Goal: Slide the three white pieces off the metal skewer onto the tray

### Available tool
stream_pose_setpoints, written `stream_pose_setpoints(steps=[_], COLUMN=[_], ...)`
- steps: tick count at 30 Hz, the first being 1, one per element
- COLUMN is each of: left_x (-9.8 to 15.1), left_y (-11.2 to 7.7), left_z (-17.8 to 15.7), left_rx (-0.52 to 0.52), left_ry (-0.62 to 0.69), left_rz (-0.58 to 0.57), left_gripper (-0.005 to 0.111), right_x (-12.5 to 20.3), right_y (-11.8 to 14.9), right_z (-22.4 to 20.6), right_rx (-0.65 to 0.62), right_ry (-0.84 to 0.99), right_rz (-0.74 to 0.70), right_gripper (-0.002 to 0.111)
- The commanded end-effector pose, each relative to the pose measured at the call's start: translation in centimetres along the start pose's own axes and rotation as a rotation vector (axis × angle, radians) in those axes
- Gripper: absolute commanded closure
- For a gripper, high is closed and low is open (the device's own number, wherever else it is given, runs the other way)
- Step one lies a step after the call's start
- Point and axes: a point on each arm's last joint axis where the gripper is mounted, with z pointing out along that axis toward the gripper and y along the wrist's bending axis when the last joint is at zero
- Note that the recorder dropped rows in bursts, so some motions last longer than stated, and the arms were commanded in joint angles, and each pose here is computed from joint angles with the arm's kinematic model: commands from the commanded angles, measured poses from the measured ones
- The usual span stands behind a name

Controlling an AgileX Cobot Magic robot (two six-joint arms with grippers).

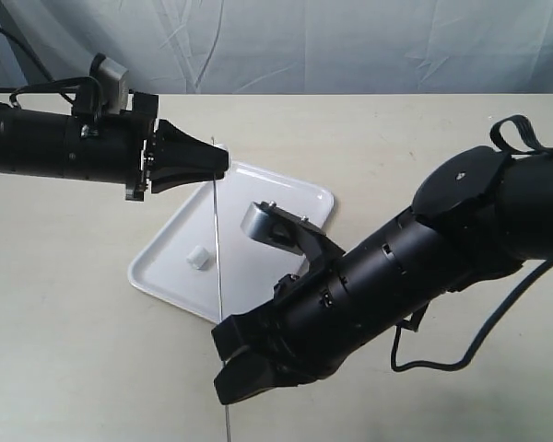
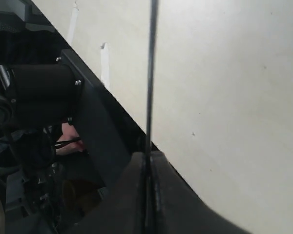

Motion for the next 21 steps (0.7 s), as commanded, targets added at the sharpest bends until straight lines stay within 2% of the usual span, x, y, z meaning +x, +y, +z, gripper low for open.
stream_pose_setpoints(steps=[1,15,18,21], left_x=[-2.0,-2.5,-2.3,-1.6], left_y=[-0.2,0.6,1.5,2.6], left_z=[-1.0,-1.7,-1.8,-1.5], left_rx=[0.005,-0.059,-0.157,-0.304], left_ry=[-0.183,-0.225,-0.202,-0.122], left_rz=[-0.034,-0.017,0.007,0.053], left_gripper=[0.095,0.095,0.095,0.096], right_x=[1.9,2.2,2.1,1.7], right_y=[0.2,-0.2,-0.2,-0.5], right_z=[0.2,0.1,0.1,0.1], right_rx=[-0.001,0.037,0.044,0.074], right_ry=[0.178,0.211,0.201,0.161], right_rz=[-0.055,-0.058,-0.059,-0.036], right_gripper=[0.109,0.109,0.109,0.109])
